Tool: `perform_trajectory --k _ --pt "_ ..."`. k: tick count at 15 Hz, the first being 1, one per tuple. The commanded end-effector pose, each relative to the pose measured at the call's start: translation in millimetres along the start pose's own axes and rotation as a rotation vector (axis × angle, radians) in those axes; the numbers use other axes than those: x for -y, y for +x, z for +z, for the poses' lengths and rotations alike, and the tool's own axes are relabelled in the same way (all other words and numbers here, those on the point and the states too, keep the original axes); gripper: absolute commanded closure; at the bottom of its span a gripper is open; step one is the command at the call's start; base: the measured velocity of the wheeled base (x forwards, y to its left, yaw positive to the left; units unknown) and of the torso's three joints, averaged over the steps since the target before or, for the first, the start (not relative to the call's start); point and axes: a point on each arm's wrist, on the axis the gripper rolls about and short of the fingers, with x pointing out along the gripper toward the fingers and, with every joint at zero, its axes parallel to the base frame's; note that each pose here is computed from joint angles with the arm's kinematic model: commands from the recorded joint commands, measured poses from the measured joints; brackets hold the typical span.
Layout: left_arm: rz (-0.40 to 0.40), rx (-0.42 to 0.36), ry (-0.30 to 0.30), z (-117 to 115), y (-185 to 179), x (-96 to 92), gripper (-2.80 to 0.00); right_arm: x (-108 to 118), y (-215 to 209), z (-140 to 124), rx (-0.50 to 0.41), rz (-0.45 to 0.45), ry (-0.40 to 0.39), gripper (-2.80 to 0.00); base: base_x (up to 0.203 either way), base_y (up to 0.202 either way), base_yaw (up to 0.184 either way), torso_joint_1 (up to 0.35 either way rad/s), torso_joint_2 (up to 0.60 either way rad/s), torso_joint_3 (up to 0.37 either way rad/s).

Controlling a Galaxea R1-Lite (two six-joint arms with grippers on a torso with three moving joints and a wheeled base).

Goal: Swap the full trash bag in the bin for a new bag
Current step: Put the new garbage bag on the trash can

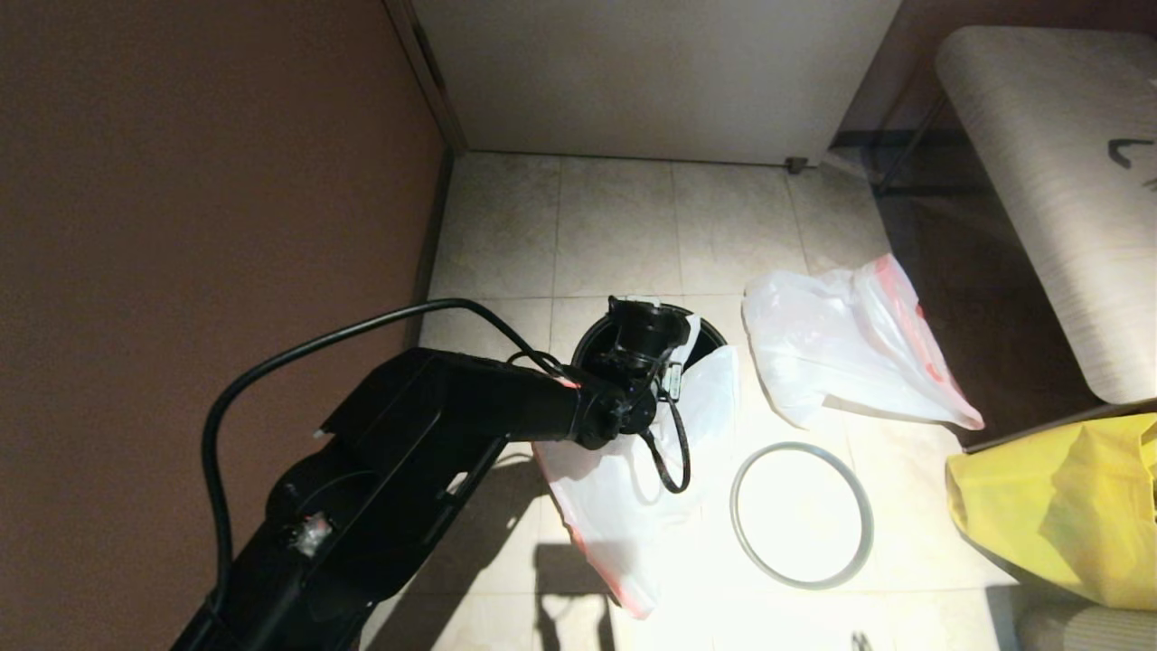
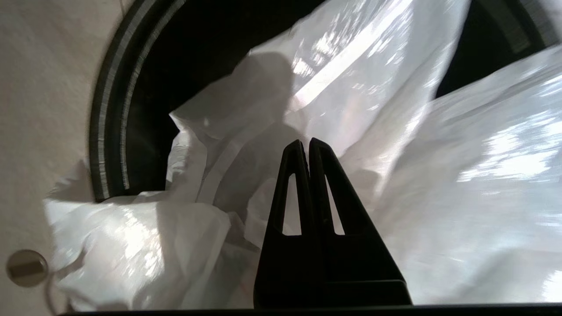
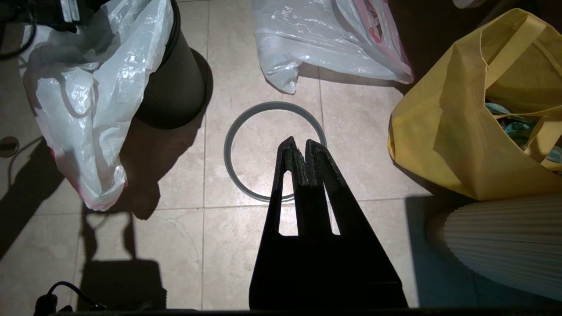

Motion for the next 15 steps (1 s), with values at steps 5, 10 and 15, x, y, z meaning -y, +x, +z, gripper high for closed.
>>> perform_trajectory --k 5,10,15 --pt "-0.303 -0.165 -0.1 30.4 -74.6 31.4 0.0 0.0 0.2 -0.4 -0.002 0.001 -0.001 0.0 0.0 0.0 0.0 0.0 0.0 0.0" --pt "-0.38 -0.205 -0.03 -16.7 -48.6 60.8 0.0 0.0 0.2 -0.4 -0.003 0.001 0.0 0.0 0.0 0.0 0.0 0.0 0.0 0.0" --pt "-0.492 -0.099 -0.037 -30.0 -46.8 90.4 0.0 0.0 0.1 -0.1 -0.001 0.001 0.0 0.0 0.0 0.0 0.0 0.0 0.0 0.0"
